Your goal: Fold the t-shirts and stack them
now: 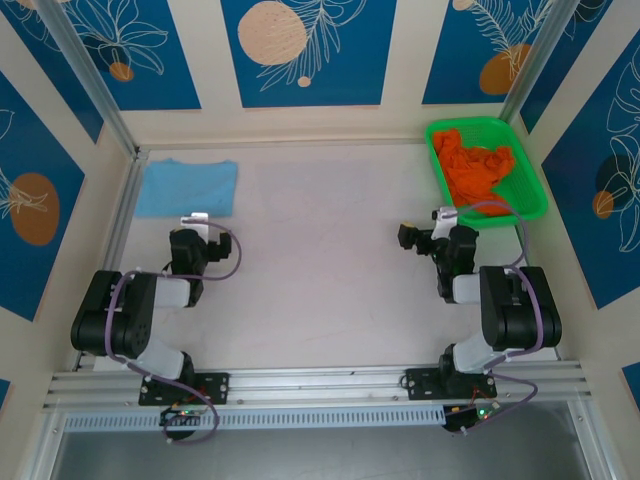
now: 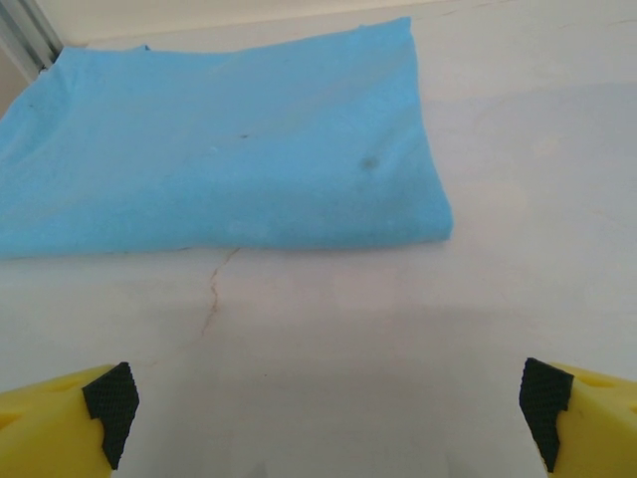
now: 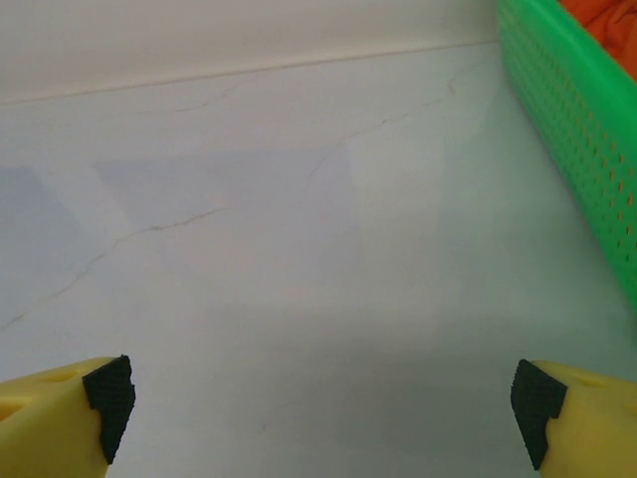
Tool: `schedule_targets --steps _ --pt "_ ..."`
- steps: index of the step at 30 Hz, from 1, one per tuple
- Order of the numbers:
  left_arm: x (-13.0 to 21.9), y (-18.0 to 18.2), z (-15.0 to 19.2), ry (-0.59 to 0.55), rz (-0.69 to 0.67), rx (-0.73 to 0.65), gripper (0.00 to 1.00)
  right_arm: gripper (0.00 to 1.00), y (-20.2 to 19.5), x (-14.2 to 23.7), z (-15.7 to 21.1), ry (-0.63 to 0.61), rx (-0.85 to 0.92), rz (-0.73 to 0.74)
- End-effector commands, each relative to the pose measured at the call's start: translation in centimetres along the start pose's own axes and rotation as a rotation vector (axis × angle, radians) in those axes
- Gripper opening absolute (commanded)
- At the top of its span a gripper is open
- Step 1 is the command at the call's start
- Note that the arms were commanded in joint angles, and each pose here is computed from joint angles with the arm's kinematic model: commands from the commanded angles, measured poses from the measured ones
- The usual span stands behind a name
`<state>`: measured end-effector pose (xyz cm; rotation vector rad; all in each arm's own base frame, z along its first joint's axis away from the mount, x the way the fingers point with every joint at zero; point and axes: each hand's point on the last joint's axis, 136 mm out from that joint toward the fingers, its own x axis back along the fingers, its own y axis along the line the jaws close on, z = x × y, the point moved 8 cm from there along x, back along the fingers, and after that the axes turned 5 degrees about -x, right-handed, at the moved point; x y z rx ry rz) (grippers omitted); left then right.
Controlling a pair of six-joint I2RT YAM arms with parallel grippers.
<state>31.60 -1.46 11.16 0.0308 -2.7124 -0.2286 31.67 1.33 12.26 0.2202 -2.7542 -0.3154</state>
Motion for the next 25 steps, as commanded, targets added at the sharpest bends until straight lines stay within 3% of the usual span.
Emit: schedule_targets --steps 1,25 --pt "-0.2 0.11 -0.72 -0.036 0.016 0.001 1.0 0.99 -0.17 -0.52 -0.22 0.01 0.018 0.097" --pt "-0.05 0.14 -0.69 -0.047 0.011 -0.001 1.0 0.99 -0.14 -0.48 -0.26 0.01 0.017 0.082"
